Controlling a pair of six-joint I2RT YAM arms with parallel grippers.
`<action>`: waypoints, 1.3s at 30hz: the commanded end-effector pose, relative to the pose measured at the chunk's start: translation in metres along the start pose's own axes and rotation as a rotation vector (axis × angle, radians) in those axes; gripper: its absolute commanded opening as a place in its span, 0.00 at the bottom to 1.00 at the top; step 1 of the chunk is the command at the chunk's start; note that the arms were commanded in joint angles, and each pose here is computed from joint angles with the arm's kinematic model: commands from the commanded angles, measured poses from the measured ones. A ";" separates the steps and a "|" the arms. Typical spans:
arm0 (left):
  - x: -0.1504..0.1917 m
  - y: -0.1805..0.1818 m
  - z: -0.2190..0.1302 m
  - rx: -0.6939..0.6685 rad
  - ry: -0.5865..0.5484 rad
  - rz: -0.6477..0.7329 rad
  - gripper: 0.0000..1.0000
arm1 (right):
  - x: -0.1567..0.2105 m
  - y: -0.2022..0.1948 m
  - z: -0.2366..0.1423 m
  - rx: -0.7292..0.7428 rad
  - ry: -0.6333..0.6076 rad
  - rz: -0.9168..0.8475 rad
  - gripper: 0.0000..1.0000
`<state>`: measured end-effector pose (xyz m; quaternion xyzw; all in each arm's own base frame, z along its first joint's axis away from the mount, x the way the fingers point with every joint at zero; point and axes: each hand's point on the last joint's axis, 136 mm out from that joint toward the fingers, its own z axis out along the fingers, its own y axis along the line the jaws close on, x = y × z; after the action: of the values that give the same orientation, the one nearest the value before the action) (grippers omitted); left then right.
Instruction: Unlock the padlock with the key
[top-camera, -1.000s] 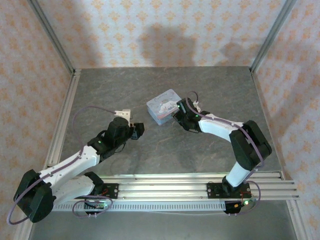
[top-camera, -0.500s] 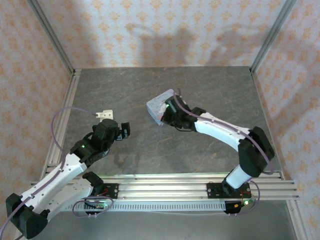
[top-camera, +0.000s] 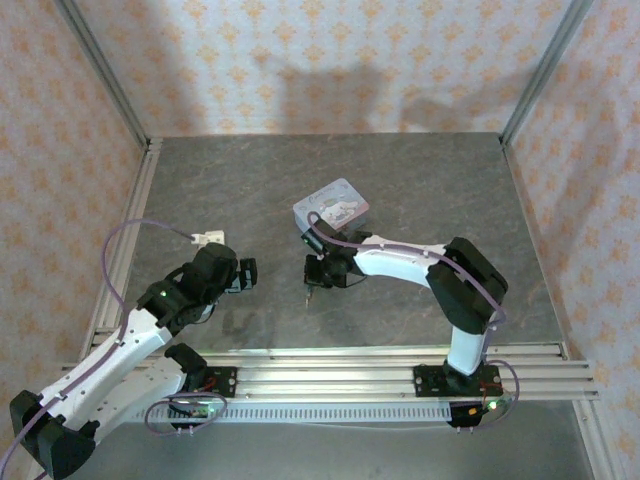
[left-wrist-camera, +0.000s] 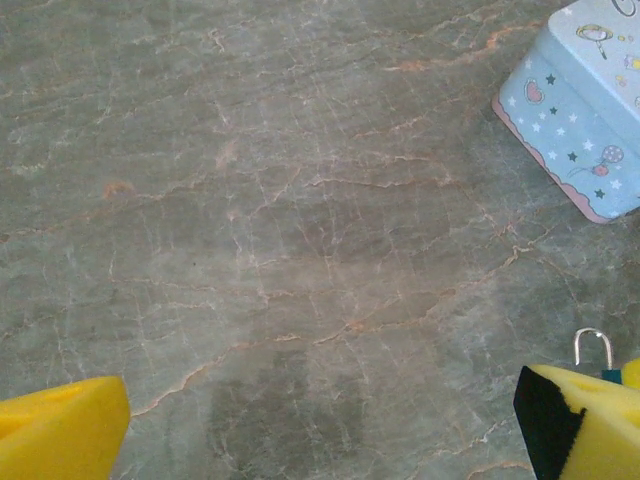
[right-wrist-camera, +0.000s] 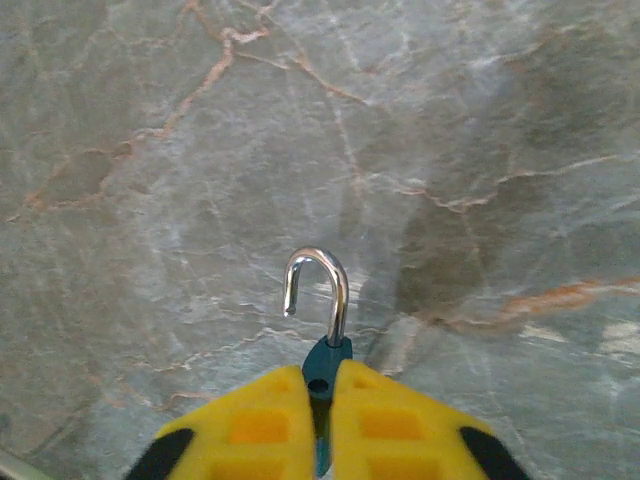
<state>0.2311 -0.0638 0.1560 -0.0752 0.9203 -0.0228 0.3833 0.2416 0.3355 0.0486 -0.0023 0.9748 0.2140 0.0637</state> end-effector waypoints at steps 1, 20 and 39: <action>-0.002 0.002 -0.005 -0.003 0.009 -0.021 1.00 | -0.010 -0.006 -0.028 0.060 -0.070 -0.059 0.34; -0.132 0.008 -0.014 -0.115 -0.230 0.181 1.00 | -0.078 -0.154 -0.263 0.539 -0.908 0.002 1.00; -0.110 0.069 0.124 -0.108 -0.354 0.040 1.00 | -0.083 -0.302 -0.266 0.681 -1.343 0.138 1.00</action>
<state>0.3656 0.0283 0.1111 -0.0500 0.8862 0.1046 0.4487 0.2868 -0.0556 0.1488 0.1964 0.7775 -0.1890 0.5668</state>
